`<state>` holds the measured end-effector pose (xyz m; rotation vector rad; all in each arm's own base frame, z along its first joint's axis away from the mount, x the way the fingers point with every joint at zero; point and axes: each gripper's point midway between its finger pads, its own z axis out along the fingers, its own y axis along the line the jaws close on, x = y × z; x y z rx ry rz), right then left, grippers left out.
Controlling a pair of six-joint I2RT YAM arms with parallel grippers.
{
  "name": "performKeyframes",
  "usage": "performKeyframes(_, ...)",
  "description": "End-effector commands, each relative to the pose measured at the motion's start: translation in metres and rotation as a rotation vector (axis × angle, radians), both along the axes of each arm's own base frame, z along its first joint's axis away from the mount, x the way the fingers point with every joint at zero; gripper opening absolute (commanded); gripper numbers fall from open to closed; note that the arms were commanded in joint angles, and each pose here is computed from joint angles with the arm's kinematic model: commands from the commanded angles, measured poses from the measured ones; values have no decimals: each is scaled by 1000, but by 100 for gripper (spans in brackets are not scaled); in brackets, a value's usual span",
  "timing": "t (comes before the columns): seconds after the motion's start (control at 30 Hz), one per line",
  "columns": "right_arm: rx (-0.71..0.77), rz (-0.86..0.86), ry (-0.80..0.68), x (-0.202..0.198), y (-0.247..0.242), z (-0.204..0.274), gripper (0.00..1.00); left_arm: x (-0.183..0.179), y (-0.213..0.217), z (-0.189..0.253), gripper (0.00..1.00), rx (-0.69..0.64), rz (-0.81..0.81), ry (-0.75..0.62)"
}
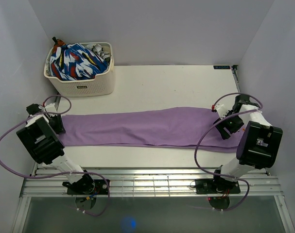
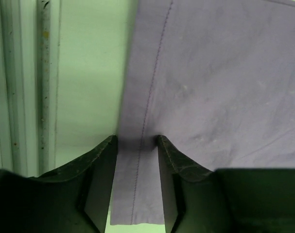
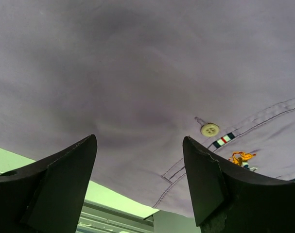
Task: Fold and stack the trousers
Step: Fold the trousers
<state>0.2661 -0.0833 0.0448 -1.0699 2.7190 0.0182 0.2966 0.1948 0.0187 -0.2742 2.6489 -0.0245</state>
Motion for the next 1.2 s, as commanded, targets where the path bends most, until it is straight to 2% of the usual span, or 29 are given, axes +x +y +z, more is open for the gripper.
performKeyframes(0.0,-2,-6,-10,3,1,-2,77,-15,-50,-27,45,-160,-60,52)
performKeyframes(0.17,21,-3,10,-1,6,-8,76,-6,-63,-9,22,-225,-64,7)
performKeyframes(0.27,28,-1,13,-2,8,-9,75,4,-59,14,0,-227,-54,-37)
performKeyframes(0.33,30,0,3,-1,9,-5,74,7,-53,31,0,-220,-32,-58)
performKeyframes(0.5,40,17,-19,2,12,6,74,25,-4,100,0,-89,12,-182)
performKeyframes(0.6,55,23,-25,1,15,12,74,19,21,124,0,-24,17,-205)
performKeyframes(0.8,93,36,-52,5,22,30,74,16,21,153,0,-18,-59,-237)
performKeyframes(0.97,145,40,-40,2,32,38,74,27,-48,184,0,-129,-218,-313)
performKeyframes(1.1,154,33,-21,0,32,33,74,34,-150,196,0,-292,-415,-320)
performKeyframes(1.17,151,30,-2,-3,32,29,74,32,-187,202,0,-380,-451,-325)
